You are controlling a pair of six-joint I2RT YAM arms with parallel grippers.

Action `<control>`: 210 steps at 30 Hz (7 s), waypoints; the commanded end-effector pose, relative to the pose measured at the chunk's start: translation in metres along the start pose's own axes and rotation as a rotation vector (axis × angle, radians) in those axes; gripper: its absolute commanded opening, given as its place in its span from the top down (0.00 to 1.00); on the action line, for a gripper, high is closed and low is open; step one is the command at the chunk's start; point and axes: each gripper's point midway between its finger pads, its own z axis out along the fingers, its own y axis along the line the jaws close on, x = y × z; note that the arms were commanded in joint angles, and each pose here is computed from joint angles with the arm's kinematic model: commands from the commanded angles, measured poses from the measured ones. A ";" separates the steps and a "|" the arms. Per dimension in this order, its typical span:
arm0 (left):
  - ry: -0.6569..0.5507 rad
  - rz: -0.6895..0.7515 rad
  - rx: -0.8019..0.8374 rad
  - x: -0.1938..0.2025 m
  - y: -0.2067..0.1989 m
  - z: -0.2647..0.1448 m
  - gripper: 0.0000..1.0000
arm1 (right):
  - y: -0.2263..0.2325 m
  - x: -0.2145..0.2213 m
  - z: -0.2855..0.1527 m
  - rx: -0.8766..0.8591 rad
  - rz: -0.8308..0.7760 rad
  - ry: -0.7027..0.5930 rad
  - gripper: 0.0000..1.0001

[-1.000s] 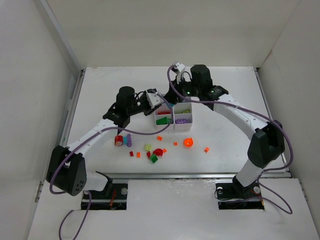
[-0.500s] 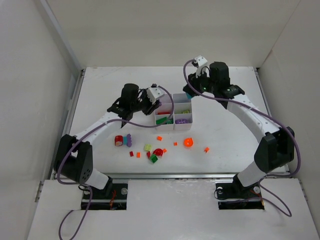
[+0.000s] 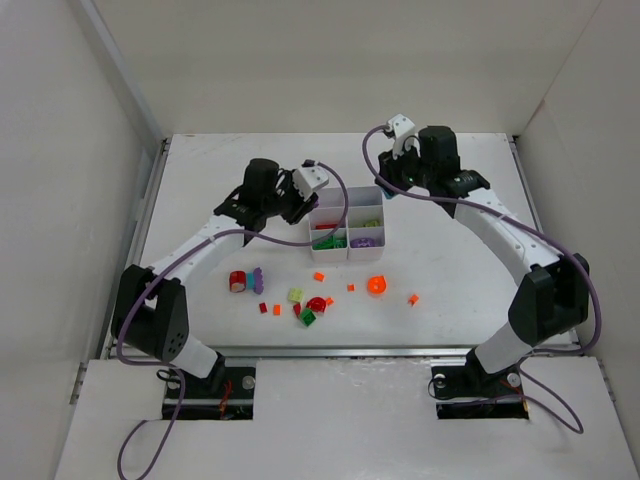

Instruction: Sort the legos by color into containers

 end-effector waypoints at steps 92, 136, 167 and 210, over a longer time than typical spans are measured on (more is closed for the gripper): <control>-0.029 -0.045 -0.085 0.005 0.023 -0.018 1.00 | 0.047 -0.023 0.027 -0.306 -0.604 -0.205 0.11; -0.046 0.155 0.424 -0.048 -0.134 0.089 1.00 | -0.043 0.028 -0.091 0.234 -0.293 -0.169 0.00; 0.019 0.021 0.042 -0.063 -0.026 0.027 0.00 | -0.056 -0.003 -0.114 0.361 0.102 -0.184 0.00; 0.103 -0.275 -0.465 0.054 0.056 -0.061 0.00 | 0.121 0.241 -0.021 -0.004 0.388 0.620 0.95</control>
